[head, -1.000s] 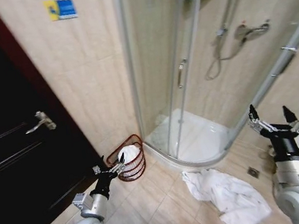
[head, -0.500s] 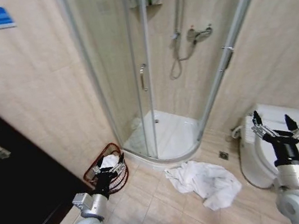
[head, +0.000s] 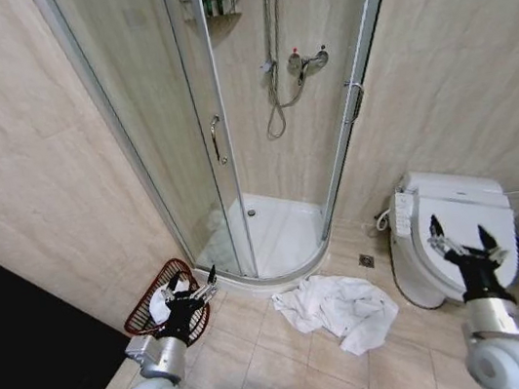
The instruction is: Discard the used towel into the hamper.
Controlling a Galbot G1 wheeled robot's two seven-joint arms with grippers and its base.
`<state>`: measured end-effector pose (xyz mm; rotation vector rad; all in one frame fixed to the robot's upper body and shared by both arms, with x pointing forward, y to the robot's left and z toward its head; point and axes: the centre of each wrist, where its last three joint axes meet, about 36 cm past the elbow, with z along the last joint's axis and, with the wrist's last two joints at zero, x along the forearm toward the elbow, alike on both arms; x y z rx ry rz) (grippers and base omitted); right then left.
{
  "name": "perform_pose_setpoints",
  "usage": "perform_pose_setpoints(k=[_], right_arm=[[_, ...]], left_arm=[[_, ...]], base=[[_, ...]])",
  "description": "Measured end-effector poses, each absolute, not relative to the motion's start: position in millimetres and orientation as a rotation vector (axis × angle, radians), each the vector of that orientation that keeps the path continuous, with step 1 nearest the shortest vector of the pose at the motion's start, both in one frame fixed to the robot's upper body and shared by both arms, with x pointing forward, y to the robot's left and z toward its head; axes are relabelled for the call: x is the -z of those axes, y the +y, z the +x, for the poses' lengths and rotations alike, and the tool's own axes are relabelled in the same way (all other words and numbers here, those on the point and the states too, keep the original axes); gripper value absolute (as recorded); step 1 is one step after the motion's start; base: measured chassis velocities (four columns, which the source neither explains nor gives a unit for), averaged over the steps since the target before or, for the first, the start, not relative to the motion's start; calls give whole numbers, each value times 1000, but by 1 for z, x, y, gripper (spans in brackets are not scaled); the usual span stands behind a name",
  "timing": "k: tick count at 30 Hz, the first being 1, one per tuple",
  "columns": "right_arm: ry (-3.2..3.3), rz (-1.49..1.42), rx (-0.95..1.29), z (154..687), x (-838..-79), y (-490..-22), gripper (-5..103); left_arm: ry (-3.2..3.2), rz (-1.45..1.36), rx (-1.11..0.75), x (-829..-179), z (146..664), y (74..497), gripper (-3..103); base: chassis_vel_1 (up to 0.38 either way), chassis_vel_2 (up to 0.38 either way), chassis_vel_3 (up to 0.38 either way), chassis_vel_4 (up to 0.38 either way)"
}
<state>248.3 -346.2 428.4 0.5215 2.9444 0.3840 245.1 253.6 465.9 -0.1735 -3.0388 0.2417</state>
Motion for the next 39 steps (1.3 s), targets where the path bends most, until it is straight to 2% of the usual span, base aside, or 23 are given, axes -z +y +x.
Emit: perform_pose_setpoints(k=[39], right_arm=[[2886,519,-441,255,-418,-345,100]], left_arm=[[-3039,-174,-242,-466,245,254,100]], base=[[-6,-6,-7,-6]])
